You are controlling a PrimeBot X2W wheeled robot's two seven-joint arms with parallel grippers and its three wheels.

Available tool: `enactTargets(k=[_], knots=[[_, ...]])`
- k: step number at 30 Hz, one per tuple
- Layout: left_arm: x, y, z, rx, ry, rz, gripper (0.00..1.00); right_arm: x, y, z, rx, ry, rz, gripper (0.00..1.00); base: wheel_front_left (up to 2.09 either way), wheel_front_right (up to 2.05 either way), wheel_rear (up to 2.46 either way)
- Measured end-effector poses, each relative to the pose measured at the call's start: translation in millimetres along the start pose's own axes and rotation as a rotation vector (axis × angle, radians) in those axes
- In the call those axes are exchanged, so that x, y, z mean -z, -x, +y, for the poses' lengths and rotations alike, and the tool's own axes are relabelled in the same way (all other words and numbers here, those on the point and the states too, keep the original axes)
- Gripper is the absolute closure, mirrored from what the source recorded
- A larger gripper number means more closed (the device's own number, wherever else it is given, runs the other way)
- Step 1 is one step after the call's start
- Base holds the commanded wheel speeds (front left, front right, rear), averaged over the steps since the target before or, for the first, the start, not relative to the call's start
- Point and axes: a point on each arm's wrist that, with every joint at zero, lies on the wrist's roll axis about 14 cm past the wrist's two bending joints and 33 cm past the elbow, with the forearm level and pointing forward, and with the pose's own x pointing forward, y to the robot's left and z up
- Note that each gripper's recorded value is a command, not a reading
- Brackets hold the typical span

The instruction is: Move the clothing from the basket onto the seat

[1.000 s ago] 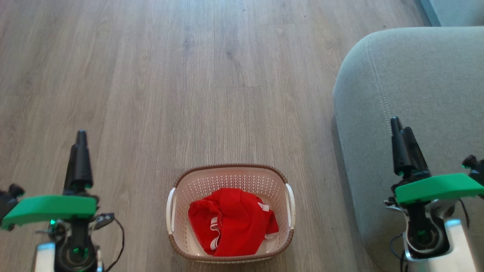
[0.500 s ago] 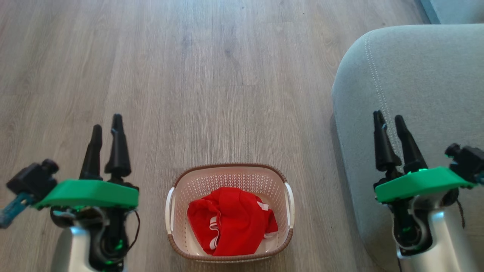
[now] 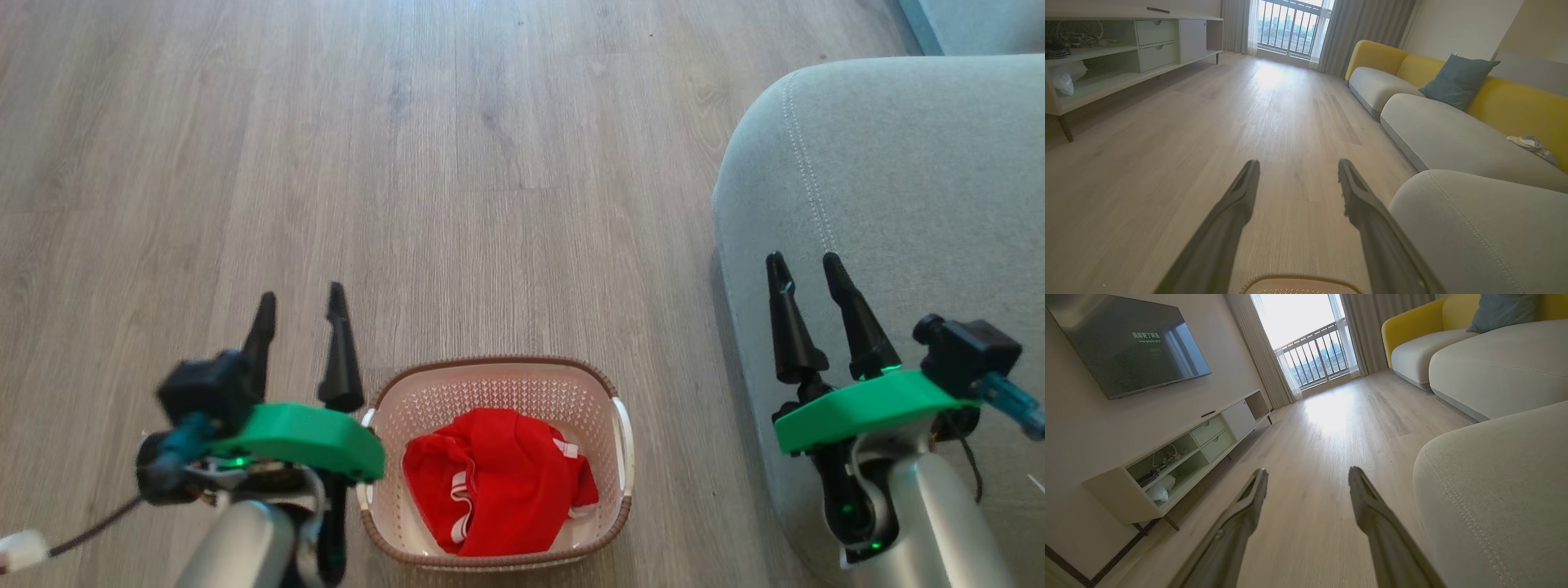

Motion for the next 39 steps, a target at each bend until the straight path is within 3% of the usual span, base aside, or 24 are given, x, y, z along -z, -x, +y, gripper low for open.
enactTargets(k=[12,30,39], knots=[[13.3,11.1,-18.4,0.002,-0.191,-0.006,0.00,36.0,7.9,0.8,-0.013,0.100,0.103,0.00,0.00,0.00,0.00],[6.7,12.3,-20.6,0.040,-0.256,-0.093,0.00,63.6,11.4,16.0,-0.098,0.267,0.166,0.00,0.00,0.00,0.00],[0.9,9.6,-21.1,0.062,-0.295,-0.140,0.00,65.1,9.6,18.0,-0.114,0.297,0.160,0.00,0.00,0.00,0.00]])
